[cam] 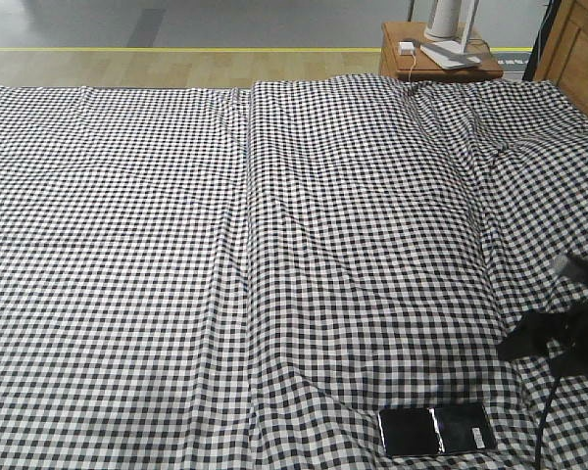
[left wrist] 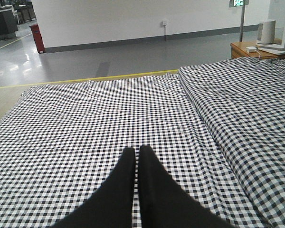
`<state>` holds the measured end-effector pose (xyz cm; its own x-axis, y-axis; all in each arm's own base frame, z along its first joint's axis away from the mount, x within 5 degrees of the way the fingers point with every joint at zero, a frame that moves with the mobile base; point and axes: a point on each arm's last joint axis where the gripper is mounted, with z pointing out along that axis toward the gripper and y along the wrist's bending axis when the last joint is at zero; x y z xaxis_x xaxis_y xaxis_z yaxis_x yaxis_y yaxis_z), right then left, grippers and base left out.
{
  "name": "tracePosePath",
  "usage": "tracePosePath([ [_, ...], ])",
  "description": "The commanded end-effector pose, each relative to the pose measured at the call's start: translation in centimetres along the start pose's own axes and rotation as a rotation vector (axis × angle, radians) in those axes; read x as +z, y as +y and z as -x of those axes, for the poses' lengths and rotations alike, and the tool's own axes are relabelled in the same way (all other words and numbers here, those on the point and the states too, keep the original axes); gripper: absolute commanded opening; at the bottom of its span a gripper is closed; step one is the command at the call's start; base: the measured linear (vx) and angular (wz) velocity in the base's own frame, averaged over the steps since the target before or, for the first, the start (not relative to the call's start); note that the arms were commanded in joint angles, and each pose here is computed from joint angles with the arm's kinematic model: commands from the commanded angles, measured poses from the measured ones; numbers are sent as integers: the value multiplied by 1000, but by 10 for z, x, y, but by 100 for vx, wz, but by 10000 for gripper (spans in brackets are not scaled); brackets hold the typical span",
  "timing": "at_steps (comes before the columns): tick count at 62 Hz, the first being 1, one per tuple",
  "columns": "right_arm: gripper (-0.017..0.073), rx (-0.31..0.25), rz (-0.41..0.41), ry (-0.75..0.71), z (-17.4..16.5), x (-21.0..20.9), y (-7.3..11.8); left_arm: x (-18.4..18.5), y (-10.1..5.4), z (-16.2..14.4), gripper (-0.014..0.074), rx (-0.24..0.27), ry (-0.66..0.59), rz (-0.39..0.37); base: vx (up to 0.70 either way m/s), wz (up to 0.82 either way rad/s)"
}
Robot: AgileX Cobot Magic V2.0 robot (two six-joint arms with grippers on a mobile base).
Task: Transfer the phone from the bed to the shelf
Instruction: 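Move the right gripper down toward the black phone on the bed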
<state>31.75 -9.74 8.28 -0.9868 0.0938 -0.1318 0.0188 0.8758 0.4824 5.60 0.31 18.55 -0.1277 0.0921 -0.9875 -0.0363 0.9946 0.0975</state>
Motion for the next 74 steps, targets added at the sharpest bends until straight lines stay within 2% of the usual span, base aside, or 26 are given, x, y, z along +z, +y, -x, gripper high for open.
tracePosePath([
  [1,652,-42,12,-32,6,2,-5,-3,1,15,1,-9,-108,5,0,0],
  [14,647,-31,46,32,12,39,-30,-3,1,15,1,-9,-108,5,0,0],
  [33,634,-14,186,125,27,78,-52,-3,1,15,1,-9,-108,5,0,0],
  [46,628,-8,202,140,31,94,-63,-3,1,15,1,-9,-108,5,0,0],
  [74,613,3,237,127,34,114,-73,-3,1,15,1,-9,-108,5,0,0],
])
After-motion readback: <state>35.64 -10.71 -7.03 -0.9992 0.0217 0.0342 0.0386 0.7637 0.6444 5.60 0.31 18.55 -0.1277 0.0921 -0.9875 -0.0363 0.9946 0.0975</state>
